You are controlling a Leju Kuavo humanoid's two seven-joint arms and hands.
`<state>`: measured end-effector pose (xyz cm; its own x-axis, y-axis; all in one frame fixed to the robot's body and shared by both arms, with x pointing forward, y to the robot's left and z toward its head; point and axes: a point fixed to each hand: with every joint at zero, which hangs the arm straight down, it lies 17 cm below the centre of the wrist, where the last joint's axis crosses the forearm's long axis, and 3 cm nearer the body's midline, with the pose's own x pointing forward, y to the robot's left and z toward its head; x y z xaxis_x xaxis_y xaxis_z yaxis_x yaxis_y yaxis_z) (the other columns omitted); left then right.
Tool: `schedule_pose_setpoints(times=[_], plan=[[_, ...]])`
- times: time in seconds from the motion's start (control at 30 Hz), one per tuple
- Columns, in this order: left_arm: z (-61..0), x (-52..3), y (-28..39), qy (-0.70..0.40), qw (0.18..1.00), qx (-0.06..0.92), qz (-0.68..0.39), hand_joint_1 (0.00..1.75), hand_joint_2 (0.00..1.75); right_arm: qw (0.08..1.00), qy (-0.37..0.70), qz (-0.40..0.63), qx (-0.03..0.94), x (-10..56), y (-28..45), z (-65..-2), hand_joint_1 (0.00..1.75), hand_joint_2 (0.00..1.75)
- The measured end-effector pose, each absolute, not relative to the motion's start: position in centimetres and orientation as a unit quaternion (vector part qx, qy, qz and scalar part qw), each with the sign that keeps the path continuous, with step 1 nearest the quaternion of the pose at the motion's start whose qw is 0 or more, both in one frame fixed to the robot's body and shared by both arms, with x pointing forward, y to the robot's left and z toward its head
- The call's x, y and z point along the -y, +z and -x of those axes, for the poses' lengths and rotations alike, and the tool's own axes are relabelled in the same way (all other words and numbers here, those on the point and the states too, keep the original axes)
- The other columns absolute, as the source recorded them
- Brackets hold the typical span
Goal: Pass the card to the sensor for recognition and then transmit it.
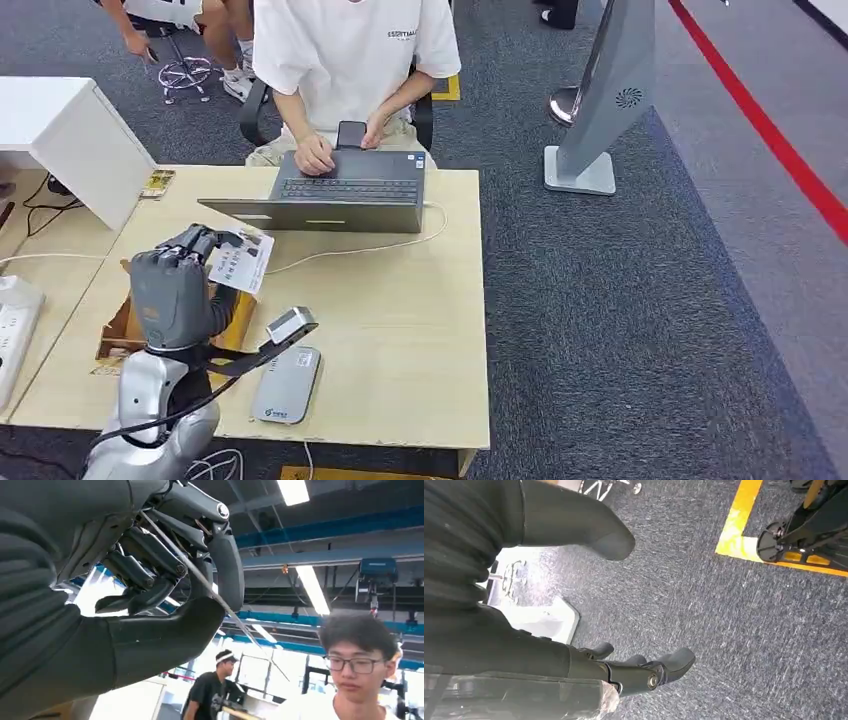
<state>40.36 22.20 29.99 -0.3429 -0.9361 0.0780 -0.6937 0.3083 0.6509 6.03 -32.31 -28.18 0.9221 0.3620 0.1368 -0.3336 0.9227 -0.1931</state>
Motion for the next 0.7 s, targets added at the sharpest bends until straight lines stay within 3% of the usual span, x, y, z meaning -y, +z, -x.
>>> schedule_pose_setpoints(times=[0.37, 0.7], plan=[[-38.8, -21.0, 29.7, -0.271, 0.221, 0.786, -0.509, 1.75, 1.75, 0.975, 0.187, 0.083, 0.085, 32.2, -28.2, -6.0, 0.0, 1.75], [-36.8, -20.1, 17.2, -0.443, 0.328, 0.706, -0.444, 1.75, 1.75, 0.977, 0.176, 0.081, 0.087, 32.2, -28.2, -5.5, 0.0, 1.75]])
